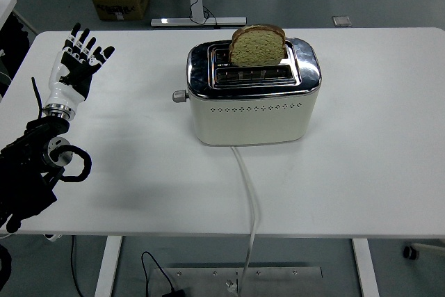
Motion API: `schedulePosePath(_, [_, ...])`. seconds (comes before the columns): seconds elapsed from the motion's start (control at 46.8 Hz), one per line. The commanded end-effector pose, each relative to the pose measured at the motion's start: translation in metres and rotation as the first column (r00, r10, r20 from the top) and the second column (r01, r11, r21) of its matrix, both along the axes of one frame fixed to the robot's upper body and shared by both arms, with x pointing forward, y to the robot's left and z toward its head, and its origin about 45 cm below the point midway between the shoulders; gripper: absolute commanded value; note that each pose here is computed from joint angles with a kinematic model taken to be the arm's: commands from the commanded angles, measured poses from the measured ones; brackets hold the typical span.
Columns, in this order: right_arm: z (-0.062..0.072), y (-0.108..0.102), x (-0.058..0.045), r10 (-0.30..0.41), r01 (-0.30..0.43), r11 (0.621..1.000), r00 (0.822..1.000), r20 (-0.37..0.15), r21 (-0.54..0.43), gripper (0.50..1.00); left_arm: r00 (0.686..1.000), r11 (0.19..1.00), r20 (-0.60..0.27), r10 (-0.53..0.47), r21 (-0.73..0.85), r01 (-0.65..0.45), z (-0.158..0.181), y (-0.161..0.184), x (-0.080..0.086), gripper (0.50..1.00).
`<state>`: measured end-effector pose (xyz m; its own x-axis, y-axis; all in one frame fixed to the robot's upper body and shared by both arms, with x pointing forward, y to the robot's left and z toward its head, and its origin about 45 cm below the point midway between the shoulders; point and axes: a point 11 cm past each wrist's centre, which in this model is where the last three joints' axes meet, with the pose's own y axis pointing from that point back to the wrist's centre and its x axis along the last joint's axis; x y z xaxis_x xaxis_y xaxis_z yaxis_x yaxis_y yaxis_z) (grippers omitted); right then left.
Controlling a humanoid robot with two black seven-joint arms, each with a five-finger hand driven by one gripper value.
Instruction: Press down toaster
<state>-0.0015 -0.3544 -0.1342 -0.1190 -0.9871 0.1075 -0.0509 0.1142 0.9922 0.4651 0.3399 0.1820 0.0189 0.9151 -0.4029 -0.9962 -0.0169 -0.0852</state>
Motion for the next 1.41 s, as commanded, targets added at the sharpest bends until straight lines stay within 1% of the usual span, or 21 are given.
schedulePosePath(0.0, [0.000, 0.000, 0.000, 0.000, 0.000, 1.000, 1.000, 0.000, 0.000, 0.998, 1.000, 1.000, -0.006, 0.008, 0.003, -0.008, -0.002, -0.001, 0.000, 1.000])
schedulePosePath(0.192, [0.000, 0.000, 0.000, 0.000, 0.000, 1.000, 1.000, 0.000, 0.000, 0.998, 0.999, 0.999, -0.022, 0.037, 0.002, -0.037, -0.007, 0.003, -0.003, 1.000])
schedulePosePath(0.342, [0.000, 0.000, 0.000, 0.000, 0.000, 1.000, 1.000, 0.000, 0.000, 0.998, 0.999, 0.999, -0.030, 0.037, 0.001, -0.037, -0.011, 0.004, -0.005, 1.000])
schedulePosePath(0.684, [0.000, 0.000, 0.000, 0.000, 0.000, 1.000, 1.000, -0.001, -0.001, 0.998, 0.999, 0.999, -0.022, 0.032, 0.004, -0.032, -0.007, 0.002, -0.003, 1.000])
schedulePosePath(0.983, [0.000, 0.000, 0.000, 0.000, 0.000, 1.000, 1.000, 0.000, 0.000, 0.998, 1.000, 0.999, -0.005, 0.026, -0.028, -0.026, -0.002, -0.001, 0.000, 1.000])
schedulePosePath(1.111, [0.000, 0.000, 0.000, -0.001, 0.001, 1.000, 1.000, 0.000, 0.000, 0.998, 1.000, 1.000, -0.004, 0.024, -0.008, -0.024, 0.000, 0.004, -0.001, 1.000])
schedulePosePath(1.239, [0.000, 0.000, 0.000, 0.000, 0.000, 1.000, 1.000, 0.000, 0.000, 0.998, 1.000, 0.996, 0.000, 0.010, 0.087, -0.010, 0.007, 0.021, -0.002, 1.000])
schedulePosePath(1.389, [0.000, 0.000, 0.000, 0.000, 0.000, 1.000, 1.000, 0.000, 0.000, 0.998, 0.999, 0.987, 0.007, -0.035, 0.159, 0.033, 0.014, 0.018, 0.002, 1.000])
